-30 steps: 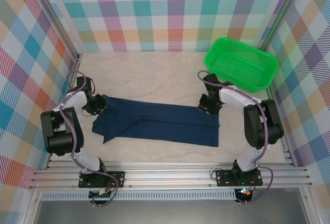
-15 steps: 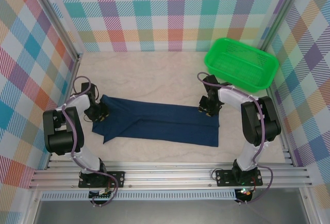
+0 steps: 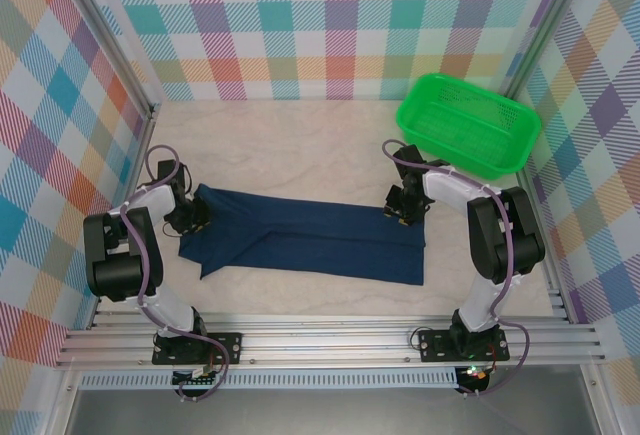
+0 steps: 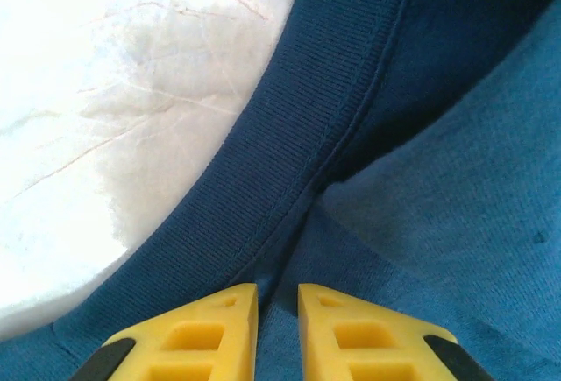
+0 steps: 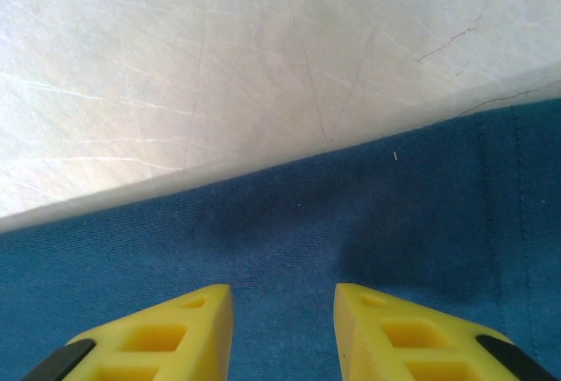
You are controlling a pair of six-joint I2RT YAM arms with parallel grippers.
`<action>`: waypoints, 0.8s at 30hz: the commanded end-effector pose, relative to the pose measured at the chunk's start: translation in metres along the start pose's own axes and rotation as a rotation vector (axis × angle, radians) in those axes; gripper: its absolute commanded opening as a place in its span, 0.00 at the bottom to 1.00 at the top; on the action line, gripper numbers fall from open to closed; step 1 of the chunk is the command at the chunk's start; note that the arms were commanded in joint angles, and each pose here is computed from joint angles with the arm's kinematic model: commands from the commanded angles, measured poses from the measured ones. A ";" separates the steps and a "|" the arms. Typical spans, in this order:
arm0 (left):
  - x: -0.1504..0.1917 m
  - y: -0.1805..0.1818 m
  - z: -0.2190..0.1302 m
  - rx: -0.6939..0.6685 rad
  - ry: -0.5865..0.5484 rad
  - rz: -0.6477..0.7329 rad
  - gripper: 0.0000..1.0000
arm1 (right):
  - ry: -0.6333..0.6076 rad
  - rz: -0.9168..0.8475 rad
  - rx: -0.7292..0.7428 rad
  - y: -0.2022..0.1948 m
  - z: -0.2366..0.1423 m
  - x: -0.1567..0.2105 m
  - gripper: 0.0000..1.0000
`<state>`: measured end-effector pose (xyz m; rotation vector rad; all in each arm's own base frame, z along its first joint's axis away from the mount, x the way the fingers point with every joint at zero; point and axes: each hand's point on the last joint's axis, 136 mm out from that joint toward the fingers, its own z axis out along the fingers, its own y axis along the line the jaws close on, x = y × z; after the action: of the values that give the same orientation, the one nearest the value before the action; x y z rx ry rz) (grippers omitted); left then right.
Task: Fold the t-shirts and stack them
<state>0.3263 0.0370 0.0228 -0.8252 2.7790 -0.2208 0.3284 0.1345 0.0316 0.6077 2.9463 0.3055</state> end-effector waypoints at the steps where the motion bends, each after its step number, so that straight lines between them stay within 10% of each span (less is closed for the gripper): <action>1: 0.007 -0.004 0.007 0.014 0.027 0.040 0.16 | 0.027 0.004 0.014 -0.006 0.006 0.006 0.35; 24: -0.010 -0.009 -0.034 0.011 -0.093 0.005 0.00 | 0.029 -0.001 0.031 -0.010 0.007 0.007 0.33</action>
<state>0.3306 0.0393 0.0499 -0.8035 2.7016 -0.2125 0.3274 0.1341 0.0308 0.6086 2.9489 0.3029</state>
